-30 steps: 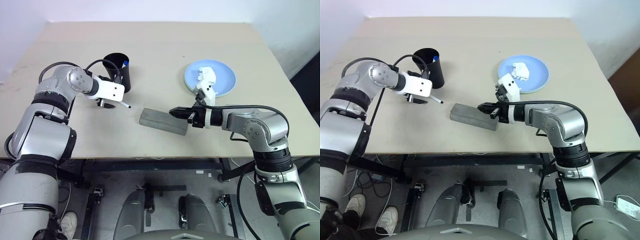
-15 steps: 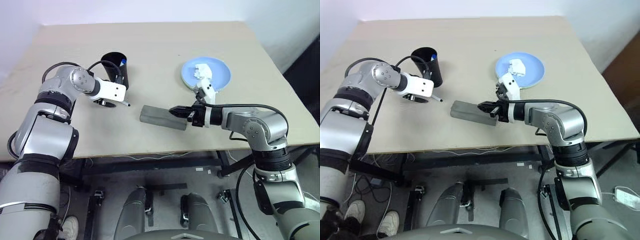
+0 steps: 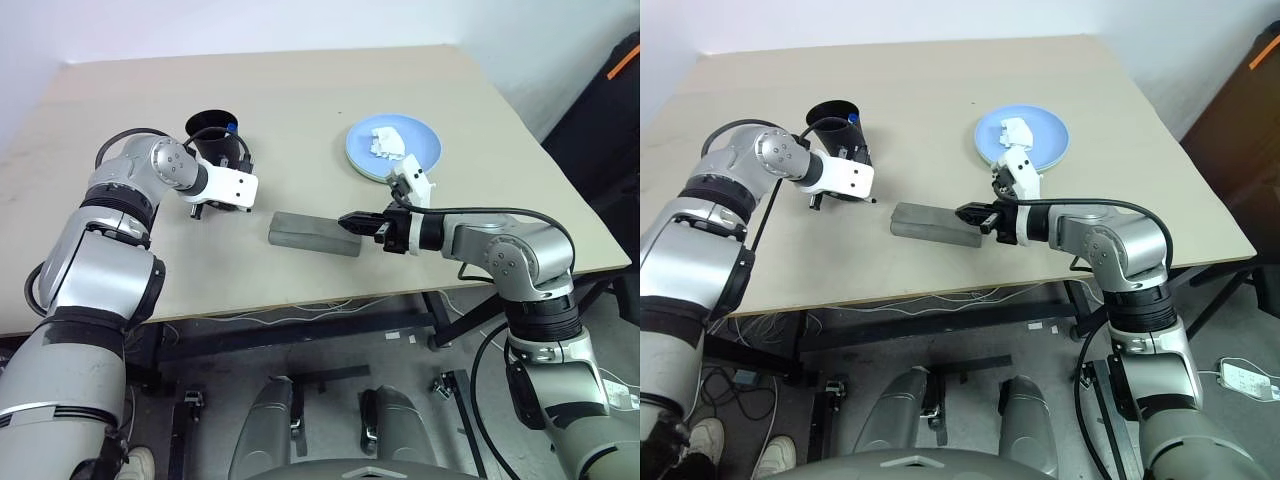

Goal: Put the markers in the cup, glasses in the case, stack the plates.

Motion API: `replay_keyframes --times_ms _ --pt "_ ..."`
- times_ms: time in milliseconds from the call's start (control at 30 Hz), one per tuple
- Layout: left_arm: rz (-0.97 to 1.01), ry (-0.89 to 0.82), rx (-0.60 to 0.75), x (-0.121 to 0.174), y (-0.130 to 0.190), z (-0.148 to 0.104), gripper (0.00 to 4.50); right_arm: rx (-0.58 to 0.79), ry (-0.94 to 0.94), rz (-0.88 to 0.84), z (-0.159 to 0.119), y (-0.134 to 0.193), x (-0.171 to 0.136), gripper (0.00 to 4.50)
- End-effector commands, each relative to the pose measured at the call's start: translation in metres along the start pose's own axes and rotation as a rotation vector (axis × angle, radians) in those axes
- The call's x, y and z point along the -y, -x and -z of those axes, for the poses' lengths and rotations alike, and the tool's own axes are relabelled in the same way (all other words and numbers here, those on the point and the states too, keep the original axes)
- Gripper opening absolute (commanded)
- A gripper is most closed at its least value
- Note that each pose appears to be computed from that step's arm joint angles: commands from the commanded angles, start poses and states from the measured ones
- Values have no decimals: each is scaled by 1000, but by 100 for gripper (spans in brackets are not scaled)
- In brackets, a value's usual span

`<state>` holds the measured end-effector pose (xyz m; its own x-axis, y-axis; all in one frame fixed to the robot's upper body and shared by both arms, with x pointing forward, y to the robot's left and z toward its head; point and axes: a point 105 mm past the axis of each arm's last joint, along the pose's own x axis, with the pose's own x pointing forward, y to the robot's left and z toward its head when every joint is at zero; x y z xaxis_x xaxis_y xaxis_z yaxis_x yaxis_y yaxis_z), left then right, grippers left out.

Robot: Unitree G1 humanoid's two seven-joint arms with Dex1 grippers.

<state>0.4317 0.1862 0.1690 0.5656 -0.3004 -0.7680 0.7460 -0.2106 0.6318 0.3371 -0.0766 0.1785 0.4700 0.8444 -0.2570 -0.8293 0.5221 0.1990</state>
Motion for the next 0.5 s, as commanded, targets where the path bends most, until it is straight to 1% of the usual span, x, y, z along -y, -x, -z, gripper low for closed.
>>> replay_keyframes --times_ms 33,67,233,433,500 --pt "-21 18 4 -9 12 2 20 51 39 5 -16 4 0 0" --pt "-11 23 6 -8 12 2 4 50 39 9 -16 4 1 0" --pt "6 34 -2 -6 15 6 4 52 42 15 -17 3 4 0" --pt "-45 24 -29 -11 17 11 4 52 45 11 -18 1 5 0" --pt "-52 26 -17 -12 18 10 4 55 48 7 -19 0 5 0"
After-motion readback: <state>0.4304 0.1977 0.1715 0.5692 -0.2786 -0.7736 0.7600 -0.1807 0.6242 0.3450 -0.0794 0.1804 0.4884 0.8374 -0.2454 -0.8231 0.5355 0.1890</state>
